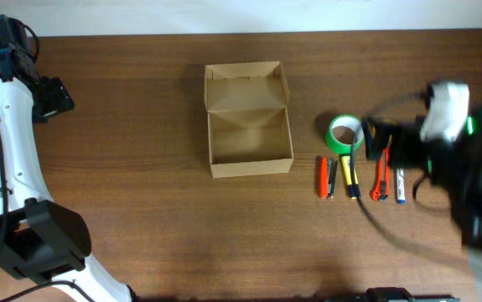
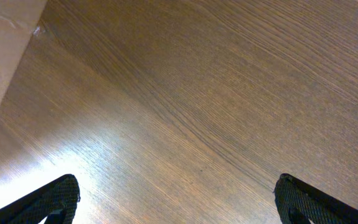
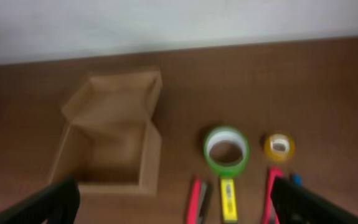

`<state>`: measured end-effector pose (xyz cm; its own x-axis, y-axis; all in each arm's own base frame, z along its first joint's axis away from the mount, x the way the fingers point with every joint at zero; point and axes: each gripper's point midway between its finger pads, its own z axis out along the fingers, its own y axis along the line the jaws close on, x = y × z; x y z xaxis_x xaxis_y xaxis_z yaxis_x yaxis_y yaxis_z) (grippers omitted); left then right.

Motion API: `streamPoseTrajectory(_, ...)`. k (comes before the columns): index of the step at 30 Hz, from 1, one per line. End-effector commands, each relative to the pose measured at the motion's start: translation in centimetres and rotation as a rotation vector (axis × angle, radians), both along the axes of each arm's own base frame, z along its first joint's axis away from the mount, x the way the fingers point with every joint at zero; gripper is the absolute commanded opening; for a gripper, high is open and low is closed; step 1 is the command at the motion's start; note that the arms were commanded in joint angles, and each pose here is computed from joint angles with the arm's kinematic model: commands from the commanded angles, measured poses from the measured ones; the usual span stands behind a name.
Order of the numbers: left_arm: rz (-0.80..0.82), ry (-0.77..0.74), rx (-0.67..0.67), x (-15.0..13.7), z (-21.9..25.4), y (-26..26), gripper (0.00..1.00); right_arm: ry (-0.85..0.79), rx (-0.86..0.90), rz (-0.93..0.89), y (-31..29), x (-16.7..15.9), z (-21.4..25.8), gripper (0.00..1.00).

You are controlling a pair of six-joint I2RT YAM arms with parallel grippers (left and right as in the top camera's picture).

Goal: Pack container
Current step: 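Reach the right gripper down and grasp the green tape roll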

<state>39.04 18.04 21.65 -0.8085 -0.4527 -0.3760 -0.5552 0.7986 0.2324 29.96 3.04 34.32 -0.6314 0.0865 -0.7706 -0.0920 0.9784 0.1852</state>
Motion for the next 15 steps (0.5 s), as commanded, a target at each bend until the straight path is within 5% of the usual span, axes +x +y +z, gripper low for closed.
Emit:
streamPoseTrajectory(1, -0.010, -0.017, 0.005, -0.5, 0.9, 0.0, 1.00, 0.075, -0.076, 0.042, -0.3, 3.6, -0.3, 0.99)
streamPoseTrajectory(8, -0.010, -0.017, 0.005, -0.5, 0.9, 0.0, 1.00, 0.314, -0.025, -0.016, -1.2, 9.6, -7.8, 0.99)
streamPoseTrajectory(15, -0.010, -0.017, 0.005, -0.5, 0.9, 0.0, 1.00, 0.502, 0.043, -0.101, -3.9, 11.8, -14.7, 0.82)
